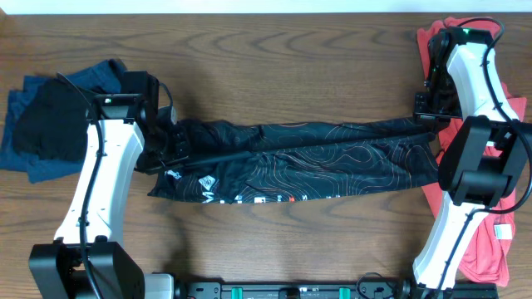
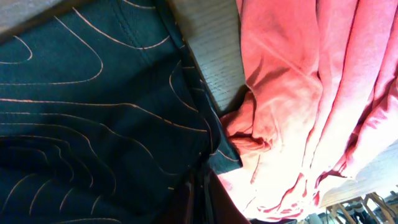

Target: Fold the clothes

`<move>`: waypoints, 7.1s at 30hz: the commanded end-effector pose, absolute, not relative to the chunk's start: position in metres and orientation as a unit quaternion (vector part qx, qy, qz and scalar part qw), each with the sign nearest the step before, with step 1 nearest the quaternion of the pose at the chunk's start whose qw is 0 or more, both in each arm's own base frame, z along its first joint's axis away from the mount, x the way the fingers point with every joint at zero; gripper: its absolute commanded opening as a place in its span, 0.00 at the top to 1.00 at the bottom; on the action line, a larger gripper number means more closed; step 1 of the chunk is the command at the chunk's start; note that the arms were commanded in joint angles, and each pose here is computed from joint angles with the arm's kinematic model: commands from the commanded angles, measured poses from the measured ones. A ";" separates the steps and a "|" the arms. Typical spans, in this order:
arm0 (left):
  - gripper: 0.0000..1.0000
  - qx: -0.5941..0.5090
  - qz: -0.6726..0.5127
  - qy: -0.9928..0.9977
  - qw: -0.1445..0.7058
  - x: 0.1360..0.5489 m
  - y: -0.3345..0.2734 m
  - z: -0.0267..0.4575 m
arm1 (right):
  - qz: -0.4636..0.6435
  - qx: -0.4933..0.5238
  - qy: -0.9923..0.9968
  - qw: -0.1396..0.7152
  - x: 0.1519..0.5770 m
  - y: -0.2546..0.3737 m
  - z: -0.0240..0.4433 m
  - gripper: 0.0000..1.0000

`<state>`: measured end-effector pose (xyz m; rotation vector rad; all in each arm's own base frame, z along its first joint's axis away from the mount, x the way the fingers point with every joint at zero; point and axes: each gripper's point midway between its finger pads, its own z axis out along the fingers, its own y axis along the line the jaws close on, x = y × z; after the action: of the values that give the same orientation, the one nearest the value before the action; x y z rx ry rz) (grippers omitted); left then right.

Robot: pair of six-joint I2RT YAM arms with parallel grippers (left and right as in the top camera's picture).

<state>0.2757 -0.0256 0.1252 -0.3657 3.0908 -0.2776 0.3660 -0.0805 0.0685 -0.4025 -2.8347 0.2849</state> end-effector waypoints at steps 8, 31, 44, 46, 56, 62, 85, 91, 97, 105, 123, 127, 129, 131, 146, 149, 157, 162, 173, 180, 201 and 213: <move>0.94 -0.117 -0.062 0.991 -0.039 0.245 -0.018 0.108 | 0.110 -0.139 -0.973 0.151 0.350 -0.083 0.079 0.93; 0.94 -0.109 -0.075 0.990 0.057 0.292 -0.019 0.105 | 0.113 -0.140 -0.974 0.137 0.351 -0.084 0.039 0.89; 0.94 -0.045 -0.088 0.990 0.102 0.313 -0.058 0.067 | 0.112 -0.143 -0.977 0.114 0.362 -0.085 0.036 0.86; 0.94 -0.036 -0.086 0.990 0.110 0.316 -0.062 0.061 | 0.111 -0.143 -0.977 0.112 0.363 -0.085 0.035 0.86; 0.70 -0.047 0.008 0.986 0.157 0.332 -0.031 0.056 | 0.107 -0.145 -0.977 0.111 0.363 -0.084 0.035 0.79; 0.47 -0.050 0.021 0.983 0.177 0.341 -0.026 0.059 | 0.105 -0.158 -0.975 0.111 0.362 -0.094 0.035 0.73; 0.62 -0.049 -0.096 0.988 0.111 0.314 -0.067 0.052 | 0.002 -0.202 -0.973 0.110 0.351 -0.122 0.024 0.99; 0.62 -0.049 -0.094 0.989 0.104 0.309 -0.066 0.048 | 0.004 -0.207 -0.971 0.122 0.336 -0.124 -0.002 0.98; 0.62 -0.049 -0.094 0.989 0.102 0.308 -0.066 0.048 | 0.085 -0.244 -0.956 0.142 0.305 -0.160 -0.022 0.97; 0.62 -0.050 -0.093 0.990 0.095 0.305 -0.065 0.047 | 0.128 -0.355 -0.919 0.118 0.293 -0.228 -0.001 0.92; 0.62 -0.050 -0.093 0.990 0.094 0.305 -0.065 0.047 | -0.207 -0.105 -0.972 0.032 0.358 -0.106 0.009 0.34; 0.62 -0.050 -0.093 0.990 0.095 0.305 -0.065 0.047 | -0.207 -0.097 -0.973 0.036 0.358 -0.099 0.007 0.32; 0.62 -0.050 -0.093 0.990 0.095 0.305 -0.065 0.047 | -0.205 -0.095 -0.973 0.042 0.355 -0.097 0.005 0.32; 0.62 -0.050 -0.093 0.990 0.095 0.305 -0.065 0.047 | -0.200 -0.095 -0.974 0.053 0.349 -0.096 0.001 0.32; 0.62 -0.050 -0.092 0.990 0.095 0.305 -0.065 0.047 | -0.230 -0.105 -0.962 0.101 0.320 -0.078 -0.009 0.40; 0.62 -0.050 -0.092 0.990 0.095 0.305 -0.065 0.047 | -0.230 -0.105 -0.962 0.100 0.320 -0.078 -0.009 0.46; 0.62 -0.050 -0.092 0.990 0.095 0.305 -0.065 0.047 | -0.231 -0.100 -0.962 0.104 0.318 -0.073 -0.012 0.67; 0.62 -0.050 -0.092 0.990 0.095 0.305 -0.065 0.047 | -0.227 -0.083 -0.965 0.103 0.321 -0.062 -0.016 0.75; 0.62 -0.050 -0.095 0.990 0.094 0.304 -0.066 0.048 | -0.197 -0.104 -0.971 0.091 0.334 -0.070 -0.015 0.99; 0.61 -0.044 -0.139 0.985 0.090 0.299 -0.081 0.057 | -0.106 -0.146 -0.982 0.063 0.352 -0.118 0.016 0.99; 0.61 -0.052 -0.128 0.990 0.028 0.267 -0.076 0.056 | -0.065 0.004 -0.997 0.039 0.369 0.016 0.077 0.99; 0.61 -0.052 -0.128 0.990 0.028 0.267 -0.076 0.056 | -0.039 0.131 -0.989 0.055 0.348 0.118 0.072 0.98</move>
<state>0.2692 -0.0756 0.0530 -0.1624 3.0624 -0.3788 0.3507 0.1036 0.0701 0.3608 -2.9986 -0.1589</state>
